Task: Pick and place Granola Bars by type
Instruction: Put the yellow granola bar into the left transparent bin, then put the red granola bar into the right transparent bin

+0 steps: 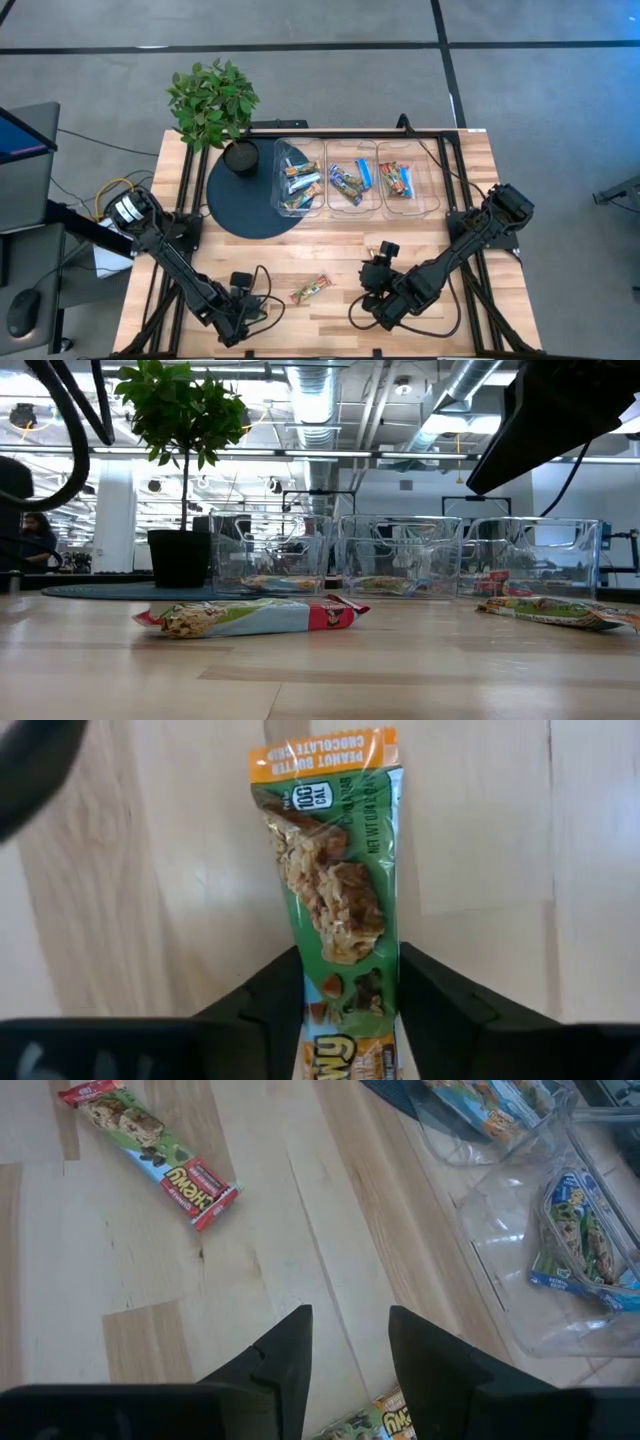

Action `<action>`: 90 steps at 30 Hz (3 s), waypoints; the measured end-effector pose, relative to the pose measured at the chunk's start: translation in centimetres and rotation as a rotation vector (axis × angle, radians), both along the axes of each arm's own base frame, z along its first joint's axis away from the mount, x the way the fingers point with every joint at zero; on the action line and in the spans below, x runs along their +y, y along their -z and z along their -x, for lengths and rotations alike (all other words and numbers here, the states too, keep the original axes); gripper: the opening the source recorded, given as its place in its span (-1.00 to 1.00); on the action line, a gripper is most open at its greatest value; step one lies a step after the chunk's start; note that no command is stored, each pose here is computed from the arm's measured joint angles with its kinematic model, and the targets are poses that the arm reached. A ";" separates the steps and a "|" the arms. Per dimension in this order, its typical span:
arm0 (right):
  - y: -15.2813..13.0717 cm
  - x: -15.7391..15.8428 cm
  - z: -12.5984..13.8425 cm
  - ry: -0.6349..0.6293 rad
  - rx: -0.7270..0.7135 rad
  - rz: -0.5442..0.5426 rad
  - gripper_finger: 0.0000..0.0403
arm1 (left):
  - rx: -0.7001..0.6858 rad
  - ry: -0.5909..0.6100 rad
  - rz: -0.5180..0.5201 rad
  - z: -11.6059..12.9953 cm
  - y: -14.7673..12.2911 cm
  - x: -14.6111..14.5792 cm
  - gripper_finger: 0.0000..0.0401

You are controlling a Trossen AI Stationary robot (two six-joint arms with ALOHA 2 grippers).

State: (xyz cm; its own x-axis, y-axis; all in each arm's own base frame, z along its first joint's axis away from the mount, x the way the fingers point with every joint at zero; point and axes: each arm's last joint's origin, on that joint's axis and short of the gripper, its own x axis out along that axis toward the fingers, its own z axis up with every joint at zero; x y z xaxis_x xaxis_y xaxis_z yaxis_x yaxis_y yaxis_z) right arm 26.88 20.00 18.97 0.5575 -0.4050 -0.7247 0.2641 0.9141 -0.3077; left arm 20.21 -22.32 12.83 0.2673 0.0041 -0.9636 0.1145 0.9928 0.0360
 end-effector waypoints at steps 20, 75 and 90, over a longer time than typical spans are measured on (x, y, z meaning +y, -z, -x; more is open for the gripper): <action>0.0 0.0 0.0 -0.001 0.000 0.000 -0.37 | -0.277 0.074 -0.377 -2.7 -3.8 0.0 -0.39; 0.0 0.1 -0.1 -0.032 0.007 0.019 -0.37 | -0.160 -0.391 -0.587 -15.2 -9.7 30.0 -0.35; 0.0 0.1 -0.1 -0.035 0.009 0.021 -0.37 | -0.086 -0.377 -0.606 -14.5 -9.6 29.7 -0.05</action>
